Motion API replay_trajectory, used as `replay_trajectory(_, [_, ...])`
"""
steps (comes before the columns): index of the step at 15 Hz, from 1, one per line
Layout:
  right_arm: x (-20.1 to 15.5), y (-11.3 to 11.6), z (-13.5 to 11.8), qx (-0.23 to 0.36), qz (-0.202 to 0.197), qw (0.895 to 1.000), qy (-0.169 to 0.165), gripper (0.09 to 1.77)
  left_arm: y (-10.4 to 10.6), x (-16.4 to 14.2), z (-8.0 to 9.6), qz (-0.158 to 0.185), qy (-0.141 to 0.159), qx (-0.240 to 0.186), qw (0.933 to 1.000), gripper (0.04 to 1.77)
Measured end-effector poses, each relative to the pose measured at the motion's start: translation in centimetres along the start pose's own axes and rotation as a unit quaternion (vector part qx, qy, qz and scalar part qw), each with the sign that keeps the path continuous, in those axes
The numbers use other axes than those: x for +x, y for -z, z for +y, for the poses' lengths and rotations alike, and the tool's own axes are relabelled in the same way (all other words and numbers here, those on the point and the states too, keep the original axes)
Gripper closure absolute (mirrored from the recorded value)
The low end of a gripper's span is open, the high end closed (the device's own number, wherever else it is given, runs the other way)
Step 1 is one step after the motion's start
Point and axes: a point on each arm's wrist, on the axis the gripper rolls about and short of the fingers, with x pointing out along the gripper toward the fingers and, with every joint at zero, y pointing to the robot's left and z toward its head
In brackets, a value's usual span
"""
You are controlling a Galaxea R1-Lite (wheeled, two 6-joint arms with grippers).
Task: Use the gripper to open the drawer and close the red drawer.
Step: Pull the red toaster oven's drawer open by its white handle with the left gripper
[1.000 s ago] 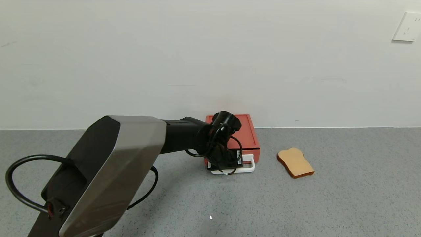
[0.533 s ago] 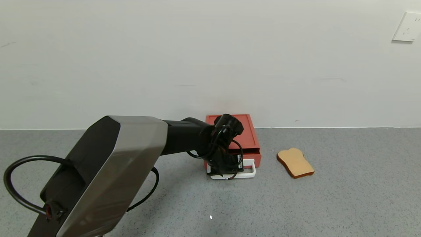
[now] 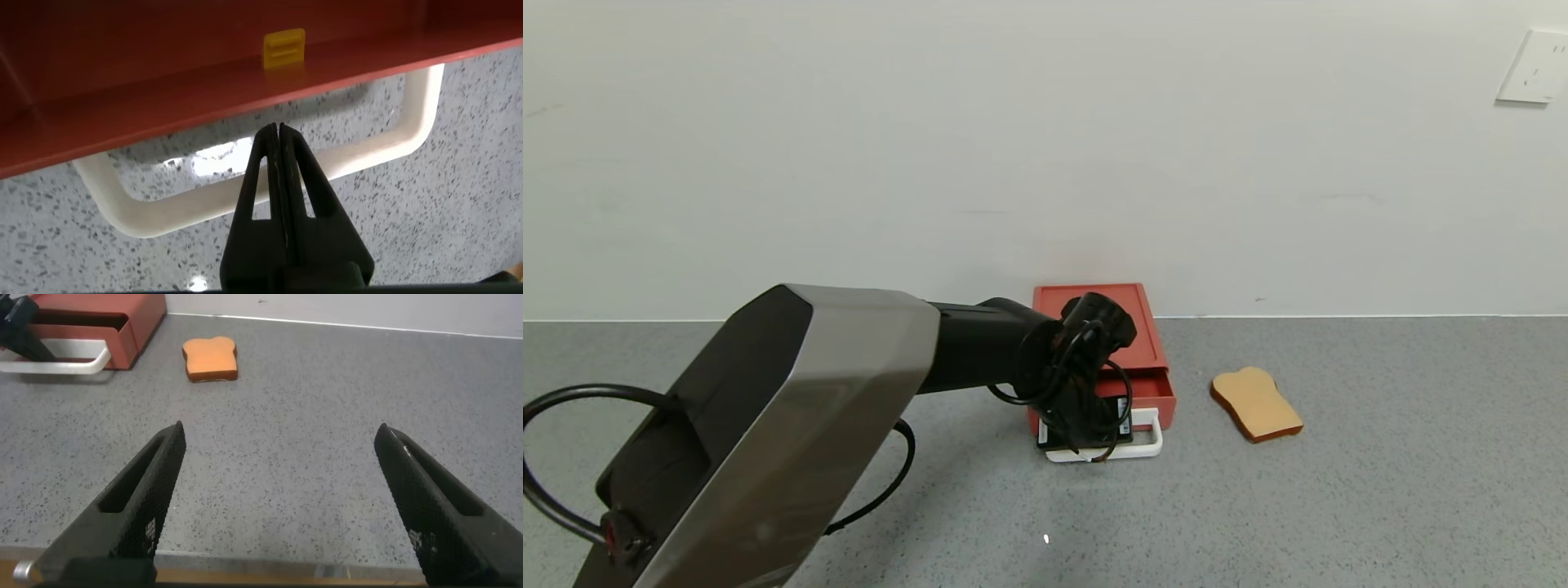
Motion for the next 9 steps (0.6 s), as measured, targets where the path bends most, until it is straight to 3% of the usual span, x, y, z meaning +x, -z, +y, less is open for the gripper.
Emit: replay_trajectory(9, [0.0,0.0,0.0,0.0,0.0,1.0,0.001,0.16,2.1,-1.0,-0.6,0.021,-0.005,-0.01,0.9997,1.7])
